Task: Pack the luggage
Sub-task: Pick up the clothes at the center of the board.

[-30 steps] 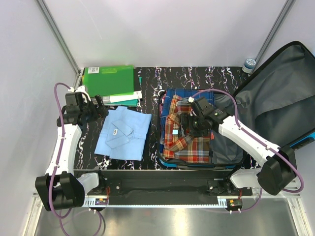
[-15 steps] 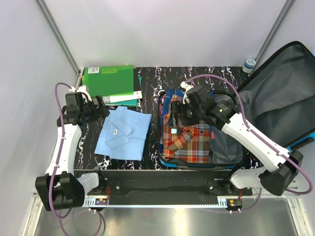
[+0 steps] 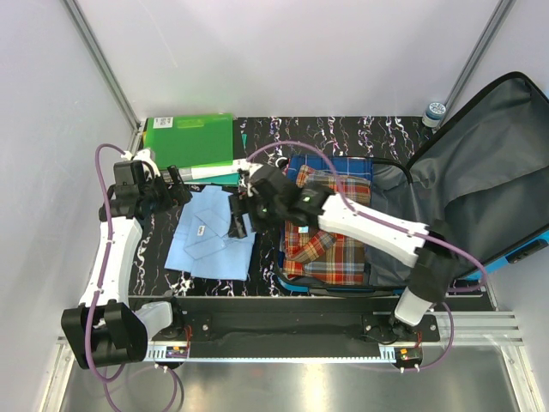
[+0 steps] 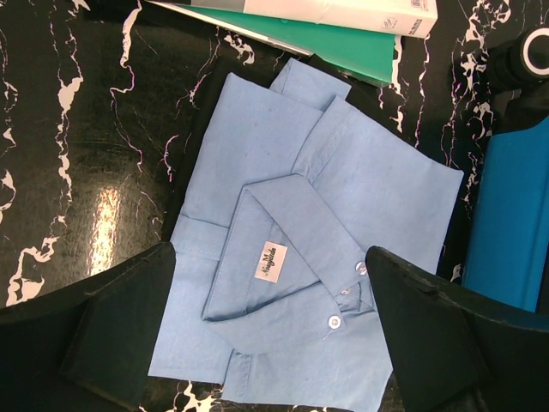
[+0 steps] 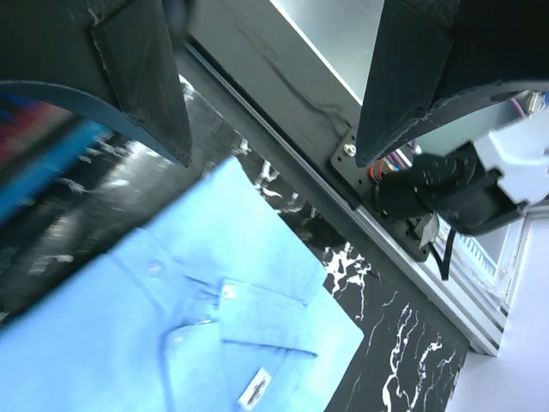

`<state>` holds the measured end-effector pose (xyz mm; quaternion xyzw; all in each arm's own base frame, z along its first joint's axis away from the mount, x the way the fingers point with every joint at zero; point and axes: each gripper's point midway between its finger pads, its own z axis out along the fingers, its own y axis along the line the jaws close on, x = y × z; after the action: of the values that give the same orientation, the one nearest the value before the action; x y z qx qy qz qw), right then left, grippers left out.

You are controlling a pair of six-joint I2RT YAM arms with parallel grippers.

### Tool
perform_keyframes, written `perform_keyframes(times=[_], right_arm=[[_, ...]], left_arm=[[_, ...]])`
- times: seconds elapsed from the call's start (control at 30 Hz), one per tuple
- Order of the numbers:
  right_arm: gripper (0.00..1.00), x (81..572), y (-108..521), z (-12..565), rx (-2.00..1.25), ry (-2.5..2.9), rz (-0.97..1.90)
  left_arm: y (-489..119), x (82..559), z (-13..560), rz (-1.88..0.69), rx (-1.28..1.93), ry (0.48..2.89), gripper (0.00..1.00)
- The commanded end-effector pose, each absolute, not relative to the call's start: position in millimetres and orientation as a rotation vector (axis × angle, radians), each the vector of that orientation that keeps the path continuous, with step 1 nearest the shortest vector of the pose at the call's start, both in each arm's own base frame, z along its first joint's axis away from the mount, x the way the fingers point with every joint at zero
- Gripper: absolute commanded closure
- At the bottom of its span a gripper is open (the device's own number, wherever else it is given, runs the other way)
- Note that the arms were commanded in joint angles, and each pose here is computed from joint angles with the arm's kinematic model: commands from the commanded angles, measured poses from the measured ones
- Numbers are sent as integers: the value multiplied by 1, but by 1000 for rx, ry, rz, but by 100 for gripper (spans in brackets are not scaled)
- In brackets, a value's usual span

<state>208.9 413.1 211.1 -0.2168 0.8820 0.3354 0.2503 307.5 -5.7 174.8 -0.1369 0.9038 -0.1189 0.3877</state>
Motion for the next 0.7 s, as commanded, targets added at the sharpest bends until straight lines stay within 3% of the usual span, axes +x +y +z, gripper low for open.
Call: perform_keyframes(times=[0.0,0.27,0.67], right_arm=[[19,222,450,203,-422,2412,990],[20,246,454,128,-188,2547,799],[19,265,444,64,49,2620,599]], left_arm=[[-8,313,190,-322,-315,2227,1],[-11,313,193,-344,-314,2219,1],[-12,312,197,-350,-315,2204,1]])
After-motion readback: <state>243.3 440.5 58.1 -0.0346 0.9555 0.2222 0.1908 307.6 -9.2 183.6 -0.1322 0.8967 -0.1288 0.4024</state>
